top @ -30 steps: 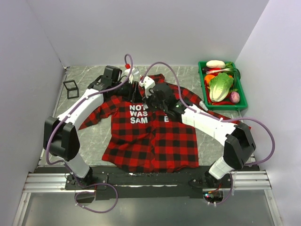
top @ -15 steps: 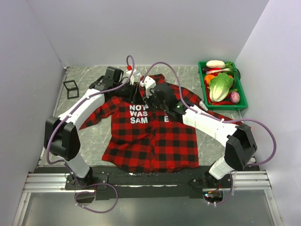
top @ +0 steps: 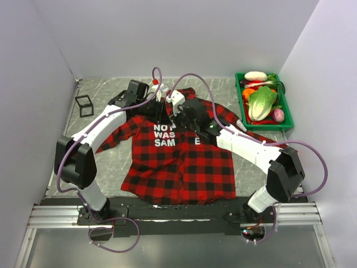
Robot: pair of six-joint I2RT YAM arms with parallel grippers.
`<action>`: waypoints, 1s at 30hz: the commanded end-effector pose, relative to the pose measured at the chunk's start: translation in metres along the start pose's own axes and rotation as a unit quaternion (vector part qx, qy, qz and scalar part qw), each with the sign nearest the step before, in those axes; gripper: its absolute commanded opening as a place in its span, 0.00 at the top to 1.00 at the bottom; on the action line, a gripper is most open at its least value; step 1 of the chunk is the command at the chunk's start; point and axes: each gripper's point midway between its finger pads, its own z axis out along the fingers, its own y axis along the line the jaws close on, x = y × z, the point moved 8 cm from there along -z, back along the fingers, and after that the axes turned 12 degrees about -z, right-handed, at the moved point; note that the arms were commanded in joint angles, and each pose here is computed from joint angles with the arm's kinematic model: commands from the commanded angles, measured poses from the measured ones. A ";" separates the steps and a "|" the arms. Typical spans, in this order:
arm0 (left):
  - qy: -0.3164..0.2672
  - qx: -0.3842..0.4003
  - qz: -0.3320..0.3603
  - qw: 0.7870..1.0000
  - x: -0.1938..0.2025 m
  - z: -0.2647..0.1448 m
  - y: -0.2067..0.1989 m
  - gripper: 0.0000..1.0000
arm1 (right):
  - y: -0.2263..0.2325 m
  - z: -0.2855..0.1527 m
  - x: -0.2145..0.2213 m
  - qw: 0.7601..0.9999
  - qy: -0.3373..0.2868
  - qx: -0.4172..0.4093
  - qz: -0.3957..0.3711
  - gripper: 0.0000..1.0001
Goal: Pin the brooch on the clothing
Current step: Adjust the brooch, then adjust the clothes at the center of the board.
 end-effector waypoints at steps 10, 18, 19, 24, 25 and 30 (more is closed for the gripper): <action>-0.049 -0.053 0.004 0.997 -0.012 0.007 -0.003 0.99 | -0.009 -0.014 -0.020 0.998 -0.052 0.029 0.031 0.65; -0.106 -0.209 -0.006 0.972 -0.020 -0.005 0.020 0.99 | -0.016 -0.026 -0.026 0.993 -0.072 0.064 0.068 0.31; -0.114 -0.246 -0.006 0.962 -0.021 -0.009 0.026 0.99 | -0.020 -0.024 -0.022 0.993 -0.066 0.074 0.070 0.31; -0.122 -0.362 0.006 0.924 -0.022 -0.023 0.044 0.99 | -0.023 -0.016 -0.006 0.984 -0.049 0.090 0.145 0.31; -0.121 -0.380 0.008 0.917 -0.020 -0.025 0.049 0.99 | -0.023 -0.012 -0.003 0.983 -0.045 0.092 0.153 0.31; -0.135 -0.449 0.016 0.883 -0.021 -0.035 0.061 0.99 | -0.014 0.024 0.000 0.981 -0.015 0.060 0.185 0.32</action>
